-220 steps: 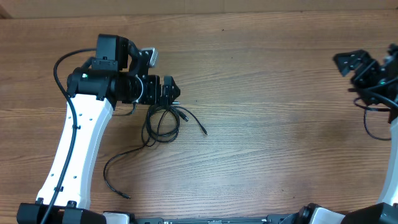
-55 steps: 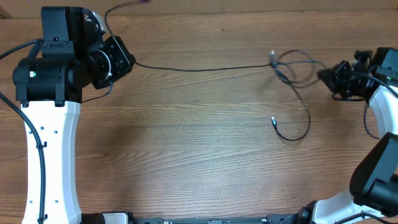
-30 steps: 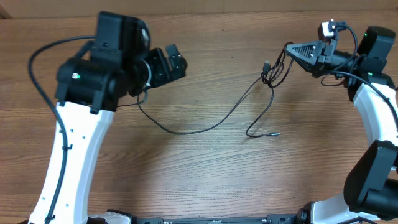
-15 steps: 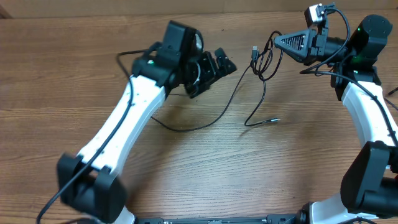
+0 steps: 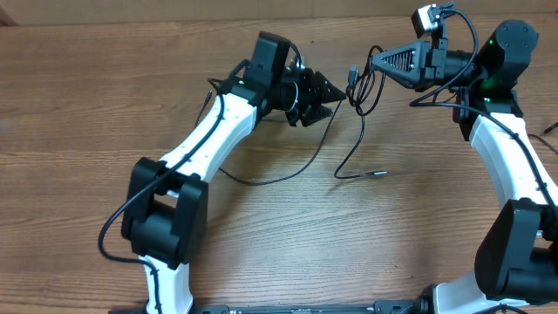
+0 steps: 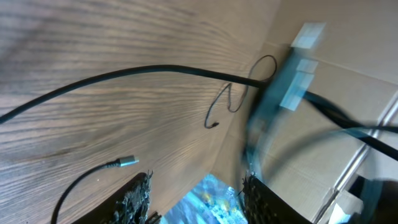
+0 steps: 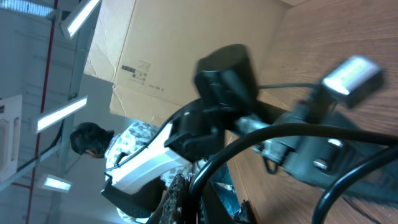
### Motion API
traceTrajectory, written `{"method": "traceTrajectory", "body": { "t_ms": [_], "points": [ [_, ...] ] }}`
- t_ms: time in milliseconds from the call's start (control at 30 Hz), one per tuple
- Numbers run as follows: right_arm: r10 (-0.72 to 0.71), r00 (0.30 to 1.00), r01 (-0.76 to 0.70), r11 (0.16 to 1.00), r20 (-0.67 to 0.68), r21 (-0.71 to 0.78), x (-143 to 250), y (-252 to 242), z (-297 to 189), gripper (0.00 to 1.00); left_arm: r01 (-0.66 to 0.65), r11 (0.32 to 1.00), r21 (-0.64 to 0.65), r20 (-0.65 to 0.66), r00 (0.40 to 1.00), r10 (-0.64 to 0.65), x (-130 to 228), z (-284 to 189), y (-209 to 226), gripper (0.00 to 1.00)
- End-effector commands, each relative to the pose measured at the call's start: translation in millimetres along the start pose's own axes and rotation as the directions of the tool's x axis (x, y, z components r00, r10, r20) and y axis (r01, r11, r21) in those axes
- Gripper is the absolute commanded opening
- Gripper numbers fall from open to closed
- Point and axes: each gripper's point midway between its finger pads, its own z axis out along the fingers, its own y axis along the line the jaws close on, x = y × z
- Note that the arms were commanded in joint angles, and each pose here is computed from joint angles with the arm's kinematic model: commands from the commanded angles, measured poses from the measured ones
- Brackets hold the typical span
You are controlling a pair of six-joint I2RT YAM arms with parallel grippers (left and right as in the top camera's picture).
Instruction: Untangle cables
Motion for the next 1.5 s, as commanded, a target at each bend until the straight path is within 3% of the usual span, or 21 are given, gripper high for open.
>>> {"method": "traceTrajectory", "body": {
  "t_ms": [0, 300, 567, 800, 900, 1033, 1167, 1300, 1400, 1467],
  "points": [
    [-0.048, 0.999, 0.048, 0.999, -0.008, -0.004, 3, 18, 0, 0.04, 0.047, 0.999, -0.02, -0.074, 0.996, -0.048, 17, 21, 10, 0.5],
    [-0.048, 0.999, 0.048, 0.999, -0.012, -0.006, 3, 19, 0, 0.04, 0.074, 0.997, -0.01, -0.067, 0.995, -0.075, 15, 24, 7, 0.71],
    [-0.086, 0.996, 0.086, 0.996, -0.008, -0.005, 3, 18, 0, 0.04, -0.012, 0.98, 0.199, -0.021, 1.0, 0.016, -11, 5, -44, 0.76],
    [-0.096, 0.995, 0.094, 0.995, 0.04, 0.031, -1, -2, 0, 0.04, -0.187, 0.889, 0.417, 0.038, 0.981, 0.189, -14, -22, -105, 0.82],
    [-0.087, 0.991, 0.079, 0.993, 0.101, 0.088, -8, -18, -1, 0.04, -0.221, 0.872, 0.437, 0.049, 0.974, 0.222, -12, -25, -111, 0.85],
    [-0.093, 0.985, 0.074, 0.989, 0.144, 0.128, -15, -26, -3, 0.04, -0.25, 0.878, 0.407, 0.04, 0.966, 0.257, -10, -21, -101, 0.81],
    [-0.068, 0.986, 0.049, 0.991, 0.15, 0.123, -16, -25, -3, 0.04, -0.41, 0.846, 0.341, 0.086, 0.91, 0.406, -11, -14, -84, 0.78],
    [-0.036, 0.986, 0.017, 0.993, 0.163, 0.121, -18, -25, -7, 0.04, -0.517, 0.822, 0.241, 0.122, 0.856, 0.502, -18, -6, -62, 0.83],
    [-0.022, 0.987, 0.003, 0.993, 0.162, 0.117, -17, -25, -7, 0.04, -0.624, 0.761, 0.18, 0.167, 0.781, 0.602, -21, 1, -57, 0.87],
    [-0.021, 0.987, 0.003, 0.993, 0.159, 0.115, -17, -25, -7, 0.04, -0.713, 0.688, 0.137, 0.203, 0.7, 0.685, -19, 8, -60, 0.87]
  ]
}}
